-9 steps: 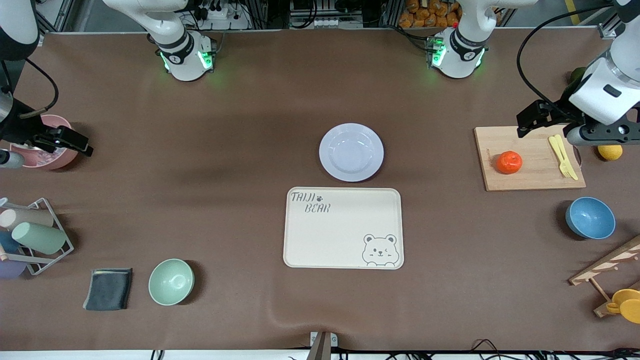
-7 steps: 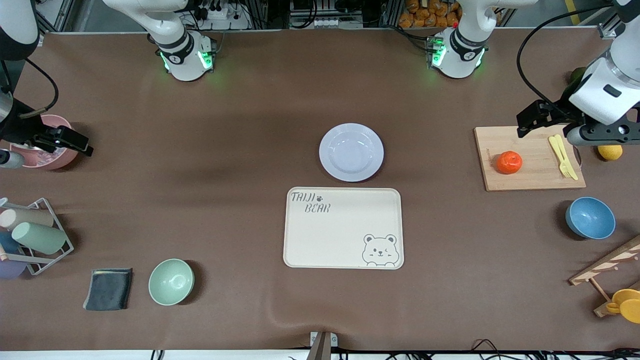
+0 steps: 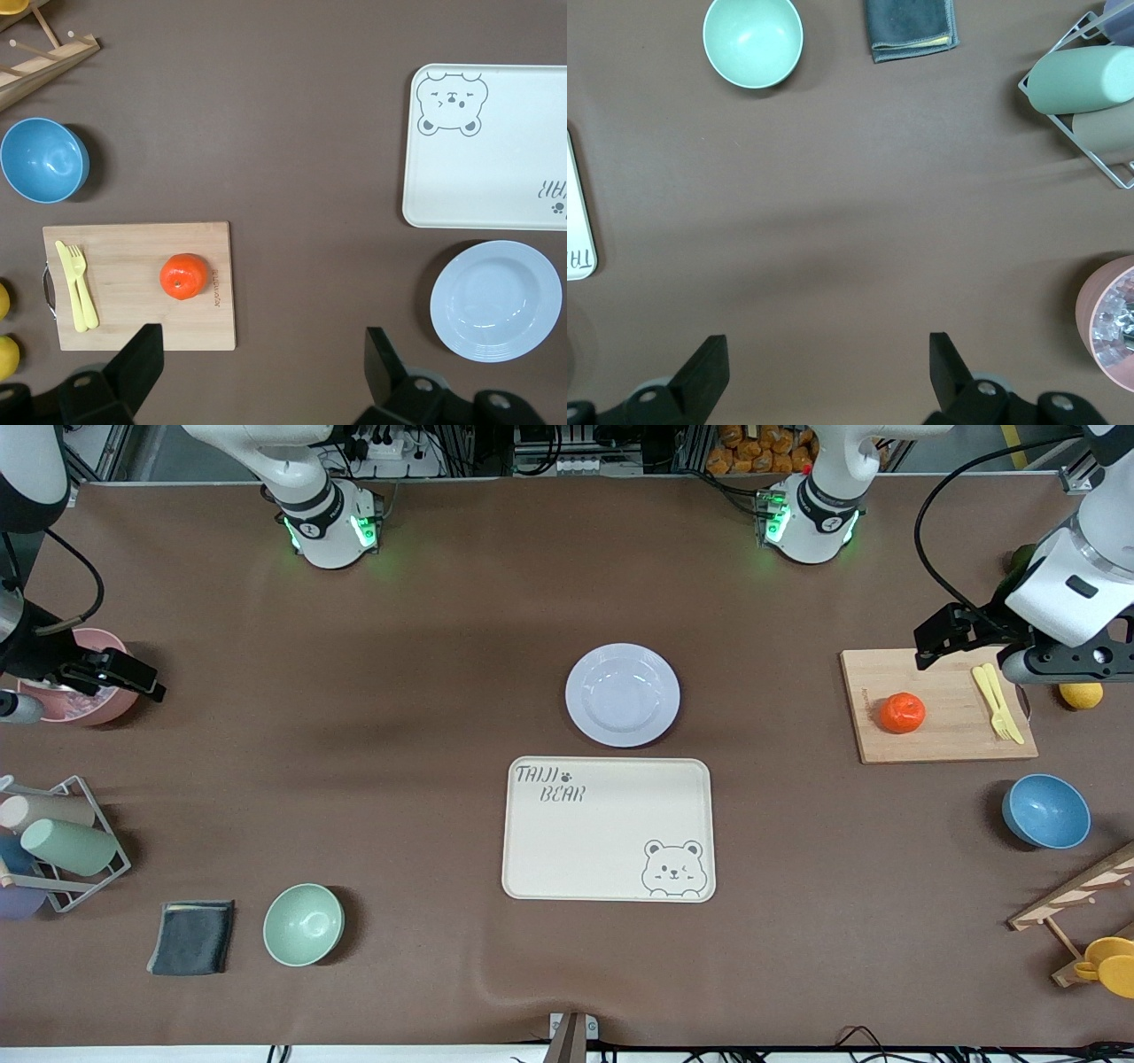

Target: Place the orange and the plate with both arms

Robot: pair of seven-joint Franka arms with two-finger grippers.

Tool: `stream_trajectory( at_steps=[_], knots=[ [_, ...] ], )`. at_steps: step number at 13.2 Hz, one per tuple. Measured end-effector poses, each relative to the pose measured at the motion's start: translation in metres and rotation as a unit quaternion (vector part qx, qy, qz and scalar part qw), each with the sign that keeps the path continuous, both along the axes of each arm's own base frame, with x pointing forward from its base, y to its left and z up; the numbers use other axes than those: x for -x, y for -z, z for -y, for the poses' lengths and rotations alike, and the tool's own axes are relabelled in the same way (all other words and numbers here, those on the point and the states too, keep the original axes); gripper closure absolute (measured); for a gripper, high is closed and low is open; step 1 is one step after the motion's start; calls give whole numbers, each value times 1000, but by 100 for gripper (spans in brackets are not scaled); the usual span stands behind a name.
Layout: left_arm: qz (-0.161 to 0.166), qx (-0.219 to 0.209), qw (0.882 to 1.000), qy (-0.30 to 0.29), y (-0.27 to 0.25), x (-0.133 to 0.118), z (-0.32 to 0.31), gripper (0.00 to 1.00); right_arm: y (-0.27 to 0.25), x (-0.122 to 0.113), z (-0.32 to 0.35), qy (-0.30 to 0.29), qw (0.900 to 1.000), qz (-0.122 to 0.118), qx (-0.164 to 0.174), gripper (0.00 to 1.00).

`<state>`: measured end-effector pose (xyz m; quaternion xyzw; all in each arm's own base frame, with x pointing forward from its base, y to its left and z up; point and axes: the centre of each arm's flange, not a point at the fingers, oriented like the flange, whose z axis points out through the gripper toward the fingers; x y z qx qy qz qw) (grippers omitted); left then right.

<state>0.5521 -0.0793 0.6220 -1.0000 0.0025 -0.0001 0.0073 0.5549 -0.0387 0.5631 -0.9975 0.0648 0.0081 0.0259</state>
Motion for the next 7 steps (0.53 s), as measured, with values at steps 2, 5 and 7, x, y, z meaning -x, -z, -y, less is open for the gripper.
stream_trajectory(
  at_steps=[2, 5, 7],
  knots=[
    [-11, -4, 1000, -11, 13, -7, -12, 0, 1, 0, 1, 1, 1000, -1, -2, 0],
    [-50, -7, 998, -48, 56, -29, -53, 0, 2, -1, 3, 3, 1000, -2, -2, 0],
    [-94, -8, 993, -69, 106, -45, -80, 0, 3, 0, 11, 11, 1000, -3, -2, 0]
  ],
)
